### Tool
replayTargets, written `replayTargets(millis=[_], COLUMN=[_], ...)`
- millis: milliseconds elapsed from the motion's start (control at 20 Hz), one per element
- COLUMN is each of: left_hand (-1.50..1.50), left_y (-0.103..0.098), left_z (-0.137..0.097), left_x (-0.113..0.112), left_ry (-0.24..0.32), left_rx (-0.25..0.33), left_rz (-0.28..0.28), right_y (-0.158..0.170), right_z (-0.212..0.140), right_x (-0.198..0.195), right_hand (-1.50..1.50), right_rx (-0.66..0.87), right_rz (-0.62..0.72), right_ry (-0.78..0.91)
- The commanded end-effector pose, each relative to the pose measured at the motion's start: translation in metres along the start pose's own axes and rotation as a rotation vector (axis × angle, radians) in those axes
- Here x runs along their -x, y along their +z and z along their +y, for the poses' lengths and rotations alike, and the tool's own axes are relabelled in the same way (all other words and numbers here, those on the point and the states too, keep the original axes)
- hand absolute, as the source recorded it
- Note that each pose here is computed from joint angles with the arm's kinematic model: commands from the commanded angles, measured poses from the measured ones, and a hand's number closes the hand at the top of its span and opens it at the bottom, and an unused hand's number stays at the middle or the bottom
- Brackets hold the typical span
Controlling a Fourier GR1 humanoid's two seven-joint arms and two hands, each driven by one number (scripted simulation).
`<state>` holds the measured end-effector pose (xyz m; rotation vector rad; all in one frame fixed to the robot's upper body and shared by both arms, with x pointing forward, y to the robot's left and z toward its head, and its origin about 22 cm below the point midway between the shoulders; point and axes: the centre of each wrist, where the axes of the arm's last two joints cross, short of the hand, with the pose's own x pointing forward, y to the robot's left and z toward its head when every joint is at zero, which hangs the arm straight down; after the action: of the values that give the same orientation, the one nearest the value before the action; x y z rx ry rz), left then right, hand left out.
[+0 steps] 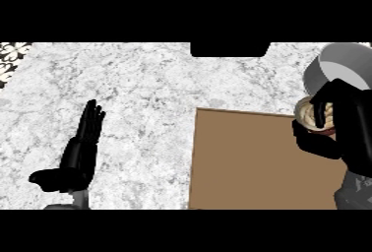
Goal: Pick the cupcake from the tray and place it in the pot
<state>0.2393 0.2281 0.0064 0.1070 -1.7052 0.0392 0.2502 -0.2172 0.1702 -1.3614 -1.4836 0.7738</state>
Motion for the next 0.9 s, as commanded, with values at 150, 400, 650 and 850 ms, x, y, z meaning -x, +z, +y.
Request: replayTargets(millis=[150,400,650,850], left_hand=[0.00,0.00,0.00,0.00], left_y=[0.003,0.005,-0.012,-0.022], left_z=[-0.004,-0.008,-0.006,-0.007], left_x=[-0.004,0.003,0.000,-0.015], left_ry=[0.003,-0.009,0.012,-0.008], left_rx=[-0.013,-0.012,0.009,0.006], left_rz=[0.018,0.008,-0.005,-0.003], right_y=[-0.048,-0.065,-0.089,-0.095], right_z=[-0.011,-0.024,-0.003,0.024], right_x=[0.059,0.103,0.165,0.198], right_hand=[1.50,1.50,1.50,1.50], right_rx=[0.030,0.024,-0.001,-0.083], right_rz=[0.110,0.133,0.176,0.179], right_ry=[0.009,0.020,0.013,-0.009])
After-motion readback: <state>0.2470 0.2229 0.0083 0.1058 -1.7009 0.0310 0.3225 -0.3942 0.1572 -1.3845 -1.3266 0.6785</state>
